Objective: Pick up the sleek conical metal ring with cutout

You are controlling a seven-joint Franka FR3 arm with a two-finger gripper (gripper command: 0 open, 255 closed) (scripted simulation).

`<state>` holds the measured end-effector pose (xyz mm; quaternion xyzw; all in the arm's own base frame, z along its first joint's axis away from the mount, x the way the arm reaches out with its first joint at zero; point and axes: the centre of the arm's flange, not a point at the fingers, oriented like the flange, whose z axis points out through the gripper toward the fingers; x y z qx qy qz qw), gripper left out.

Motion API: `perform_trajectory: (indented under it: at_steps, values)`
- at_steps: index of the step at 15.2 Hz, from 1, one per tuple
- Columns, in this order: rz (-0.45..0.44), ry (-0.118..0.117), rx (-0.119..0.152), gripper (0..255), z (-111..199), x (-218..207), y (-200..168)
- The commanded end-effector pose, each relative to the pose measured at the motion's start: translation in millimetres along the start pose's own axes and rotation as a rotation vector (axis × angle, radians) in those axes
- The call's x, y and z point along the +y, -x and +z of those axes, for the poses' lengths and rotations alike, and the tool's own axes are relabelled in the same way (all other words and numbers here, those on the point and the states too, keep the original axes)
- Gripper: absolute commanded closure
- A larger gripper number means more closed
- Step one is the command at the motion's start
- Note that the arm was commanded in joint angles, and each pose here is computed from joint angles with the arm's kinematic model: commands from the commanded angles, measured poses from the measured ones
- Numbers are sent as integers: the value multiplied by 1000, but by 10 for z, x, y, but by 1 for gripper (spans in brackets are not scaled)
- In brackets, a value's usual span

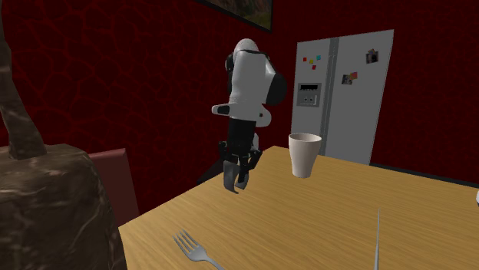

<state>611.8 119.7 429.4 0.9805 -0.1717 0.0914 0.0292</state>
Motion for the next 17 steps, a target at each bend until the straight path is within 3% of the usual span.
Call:
perform_trajectory:
  at_steps: [1, 17]
  values:
    - [-1, 0, -1, 255, -44, -1, -4]
    - [-1, 0, -1, 255, -777, 18, -146]
